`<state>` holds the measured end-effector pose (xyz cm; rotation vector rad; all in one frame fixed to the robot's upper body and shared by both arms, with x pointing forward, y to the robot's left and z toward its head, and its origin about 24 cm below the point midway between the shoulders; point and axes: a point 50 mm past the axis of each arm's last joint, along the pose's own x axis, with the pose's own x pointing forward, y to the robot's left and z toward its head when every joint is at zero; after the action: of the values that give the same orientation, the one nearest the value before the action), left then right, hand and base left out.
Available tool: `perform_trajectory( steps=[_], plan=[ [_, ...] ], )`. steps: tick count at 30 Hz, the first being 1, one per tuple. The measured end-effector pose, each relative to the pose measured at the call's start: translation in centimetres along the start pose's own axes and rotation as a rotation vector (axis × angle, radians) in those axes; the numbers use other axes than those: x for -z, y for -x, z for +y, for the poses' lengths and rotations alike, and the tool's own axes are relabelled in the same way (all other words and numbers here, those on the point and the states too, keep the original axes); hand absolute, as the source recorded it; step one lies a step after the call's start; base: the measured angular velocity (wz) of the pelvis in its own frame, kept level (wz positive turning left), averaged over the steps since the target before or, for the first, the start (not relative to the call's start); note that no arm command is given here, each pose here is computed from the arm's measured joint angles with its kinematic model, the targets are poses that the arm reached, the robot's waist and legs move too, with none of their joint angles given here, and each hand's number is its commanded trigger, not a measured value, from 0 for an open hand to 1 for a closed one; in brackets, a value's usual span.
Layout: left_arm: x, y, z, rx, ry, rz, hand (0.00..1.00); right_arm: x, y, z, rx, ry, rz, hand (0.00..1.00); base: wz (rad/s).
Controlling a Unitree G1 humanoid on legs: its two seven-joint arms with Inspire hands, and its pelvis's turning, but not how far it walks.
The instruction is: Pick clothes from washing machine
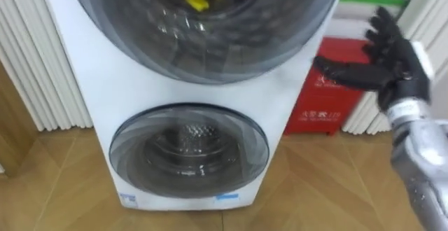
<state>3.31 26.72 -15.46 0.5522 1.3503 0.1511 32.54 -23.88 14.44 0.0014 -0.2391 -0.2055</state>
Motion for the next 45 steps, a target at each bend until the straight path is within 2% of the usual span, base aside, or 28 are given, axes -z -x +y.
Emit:
perform_trajectory(
  steps=[8,15,20,23,28,34,40,45],
  plan=[
    [-0.1,0.0,0.0,-0.001,0.001,0.003,0.0,-2.8,-1.6,0.9,-0.045,-0.1,-0.08,0.0,0.09],
    [0.3,0.0,0.2,-0.004,-0.005,0.019,0.0,-2.7,-2.2,0.3,-0.046,-0.154,-0.047,0.0,0.08],
    [0.9,0.2,0.4,-0.008,-0.01,0.024,0.0,-1.3,-2.9,-1.1,0.0,-0.12,0.039,0.0,0.08],
    [0.9,0.1,0.8,-0.017,-0.014,0.02,0.0,-0.5,-3.0,-1.2,-0.022,-0.077,0.082,0.0,0.0],
    [0.6,0.1,1.1,-0.026,-0.014,0.011,0.0,0.0,-3.1,-0.4,-0.075,-0.06,0.107,0.0,0.01],
    [0.4,0.1,1.2,-0.03,-0.013,0.003,0.0,-0.1,-3.1,-0.3,-0.071,-0.05,0.105,0.0,-0.02],
    [0.3,0.1,1.2,-0.021,-0.018,0.002,0.0,-0.6,-2.9,0.5,-0.107,0.07,0.078,0.0,-0.09],
    [0.1,0.0,1.2,-0.005,-0.04,-0.006,0.0,-1.0,-1.9,1.6,-0.177,0.115,0.045,0.0,-0.21]
  ],
)
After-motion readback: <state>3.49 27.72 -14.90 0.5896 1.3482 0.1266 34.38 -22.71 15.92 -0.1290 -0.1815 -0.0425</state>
